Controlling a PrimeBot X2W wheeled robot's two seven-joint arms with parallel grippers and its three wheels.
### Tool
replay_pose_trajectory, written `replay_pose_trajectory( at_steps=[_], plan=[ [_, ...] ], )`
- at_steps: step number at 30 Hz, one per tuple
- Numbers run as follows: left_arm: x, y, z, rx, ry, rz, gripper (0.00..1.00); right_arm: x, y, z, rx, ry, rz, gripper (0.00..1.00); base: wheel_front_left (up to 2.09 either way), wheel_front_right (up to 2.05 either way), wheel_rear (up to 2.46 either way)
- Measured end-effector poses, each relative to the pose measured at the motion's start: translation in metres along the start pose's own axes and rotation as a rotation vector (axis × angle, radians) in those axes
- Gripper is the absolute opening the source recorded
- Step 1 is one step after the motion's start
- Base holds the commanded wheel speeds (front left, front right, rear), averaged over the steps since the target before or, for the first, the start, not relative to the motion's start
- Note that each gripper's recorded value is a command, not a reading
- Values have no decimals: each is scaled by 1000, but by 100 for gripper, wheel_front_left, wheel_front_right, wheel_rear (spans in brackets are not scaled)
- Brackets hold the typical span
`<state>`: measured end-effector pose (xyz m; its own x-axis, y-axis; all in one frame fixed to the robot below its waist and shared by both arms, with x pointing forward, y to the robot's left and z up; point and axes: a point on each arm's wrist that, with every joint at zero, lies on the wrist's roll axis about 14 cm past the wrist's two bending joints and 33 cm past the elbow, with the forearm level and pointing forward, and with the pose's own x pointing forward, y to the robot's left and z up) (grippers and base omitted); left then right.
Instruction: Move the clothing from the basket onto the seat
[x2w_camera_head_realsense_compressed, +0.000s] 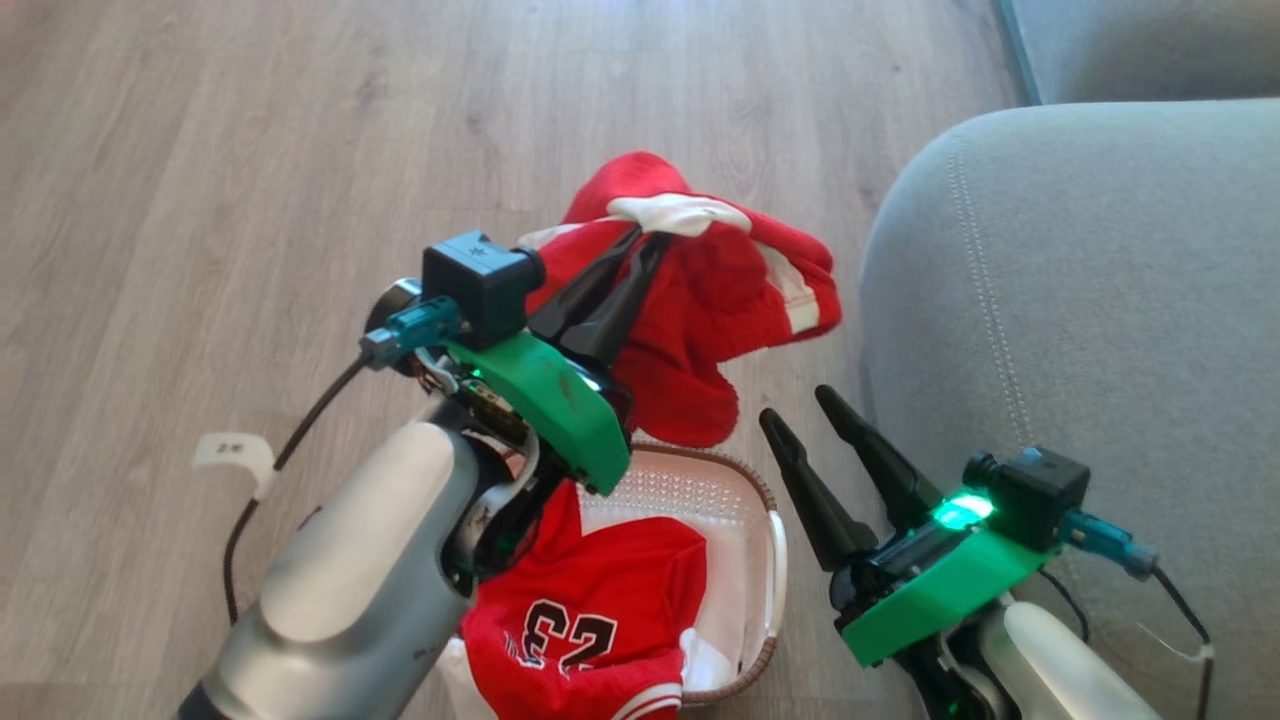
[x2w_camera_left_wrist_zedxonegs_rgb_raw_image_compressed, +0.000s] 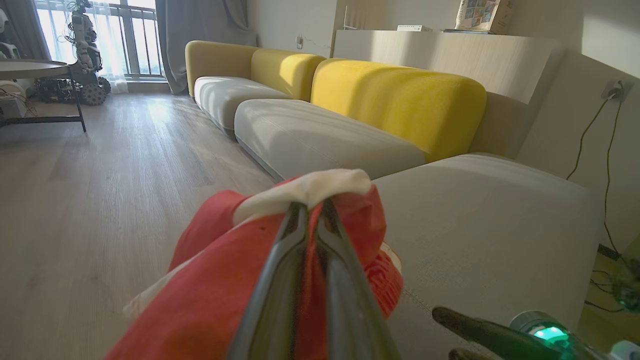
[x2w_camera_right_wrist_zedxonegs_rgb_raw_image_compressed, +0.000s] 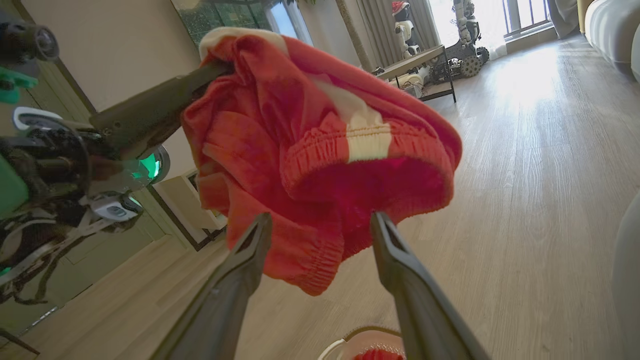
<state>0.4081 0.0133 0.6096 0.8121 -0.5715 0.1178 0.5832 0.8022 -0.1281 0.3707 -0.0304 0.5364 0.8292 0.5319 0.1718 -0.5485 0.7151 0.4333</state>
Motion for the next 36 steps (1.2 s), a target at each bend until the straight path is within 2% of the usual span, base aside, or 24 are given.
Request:
replay_pose_trajectory(
  at_steps=[17,28,29,31,36],
  plan=[
    [-11,-15,1,-18,-6,-21,0,30,24,-58,269,203,45,100,0,0,0],
    [-18,-17,6,-21,-17,-18,0,50,51,-62,391,237,97,100,0,0,0],
    [-18,-17,6,-21,-17,-17,0,52,53,-59,391,229,103,90,0,0,0],
    [-18,-17,6,-28,-18,-17,0,56,54,-51,388,206,112,2,0,0,0],
    [-18,-17,6,-30,-18,-14,0,61,53,-35,368,154,122,0,0,0,0]
  ],
)
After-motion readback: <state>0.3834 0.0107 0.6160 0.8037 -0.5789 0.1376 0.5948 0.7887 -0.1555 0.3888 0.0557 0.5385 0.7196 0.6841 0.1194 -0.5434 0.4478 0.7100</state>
